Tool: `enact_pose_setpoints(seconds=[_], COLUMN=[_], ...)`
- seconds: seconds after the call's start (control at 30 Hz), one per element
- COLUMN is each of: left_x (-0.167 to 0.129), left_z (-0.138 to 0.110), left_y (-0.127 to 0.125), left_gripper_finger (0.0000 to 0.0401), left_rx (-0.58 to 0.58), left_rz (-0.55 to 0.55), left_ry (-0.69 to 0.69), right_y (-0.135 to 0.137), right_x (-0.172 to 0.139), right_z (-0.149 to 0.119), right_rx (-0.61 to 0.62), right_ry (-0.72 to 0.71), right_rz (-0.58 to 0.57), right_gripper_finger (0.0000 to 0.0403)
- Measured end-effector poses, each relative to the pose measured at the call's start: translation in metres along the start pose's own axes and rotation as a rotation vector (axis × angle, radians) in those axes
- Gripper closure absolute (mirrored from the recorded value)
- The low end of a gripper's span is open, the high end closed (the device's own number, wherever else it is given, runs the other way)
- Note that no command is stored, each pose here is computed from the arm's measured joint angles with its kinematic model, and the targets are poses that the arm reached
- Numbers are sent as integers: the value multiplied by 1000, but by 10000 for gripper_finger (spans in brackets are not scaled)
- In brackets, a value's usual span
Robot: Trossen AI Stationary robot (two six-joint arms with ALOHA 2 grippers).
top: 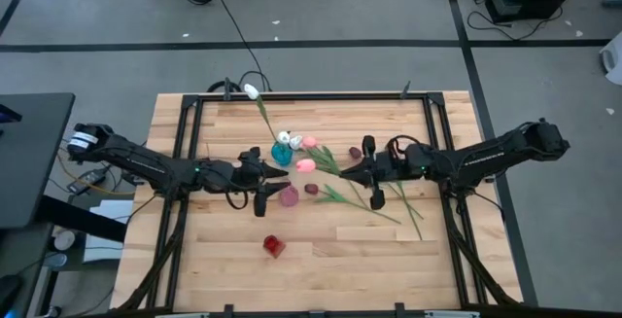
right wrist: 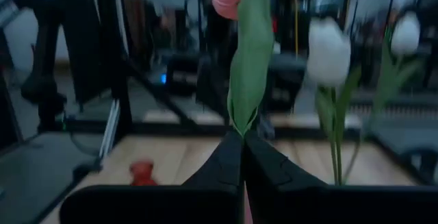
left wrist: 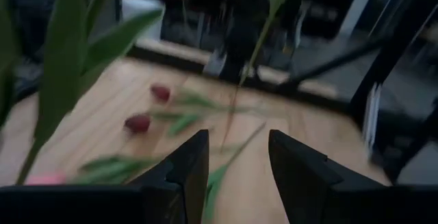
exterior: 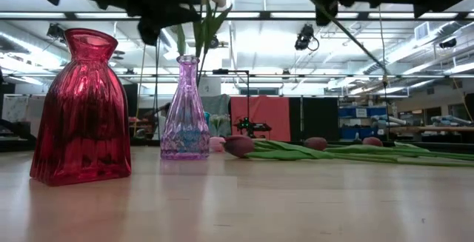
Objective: Sort flowers into vase by color
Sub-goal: Put the left pink tulip into the purple vase
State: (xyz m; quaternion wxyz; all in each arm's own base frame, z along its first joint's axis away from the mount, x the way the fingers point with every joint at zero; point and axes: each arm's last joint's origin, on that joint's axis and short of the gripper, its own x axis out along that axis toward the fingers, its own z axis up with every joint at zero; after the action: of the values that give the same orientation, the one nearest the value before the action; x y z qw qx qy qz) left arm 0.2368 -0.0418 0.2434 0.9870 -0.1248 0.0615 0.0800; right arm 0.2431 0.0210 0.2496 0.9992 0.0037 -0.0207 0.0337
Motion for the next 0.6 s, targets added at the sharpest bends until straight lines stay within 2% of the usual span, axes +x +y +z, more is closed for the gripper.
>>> enact_pose_setpoints(seconds=[0.1,0.3,0.47,0.6], left_x=[9,33,52,62], left_z=[0,6,21,33], left_y=[-3,-14,-23,-22], left_gripper_finger=[243,243,243,243], left_rx=[-24,32,104,109], left_rz=[-11,-6,-3,-3], left_ry=[-65,-58,-67,-55], right_y=[3,3,3,4], right_x=[5,15,31,45], right_z=[4,3,-3,-4], right_rx=[-16,-25,-28,-45], right_ry=[-103,-234,-235,-226], right_rz=[9,6,4,3], right_gripper_finger=[387,386,386,386])
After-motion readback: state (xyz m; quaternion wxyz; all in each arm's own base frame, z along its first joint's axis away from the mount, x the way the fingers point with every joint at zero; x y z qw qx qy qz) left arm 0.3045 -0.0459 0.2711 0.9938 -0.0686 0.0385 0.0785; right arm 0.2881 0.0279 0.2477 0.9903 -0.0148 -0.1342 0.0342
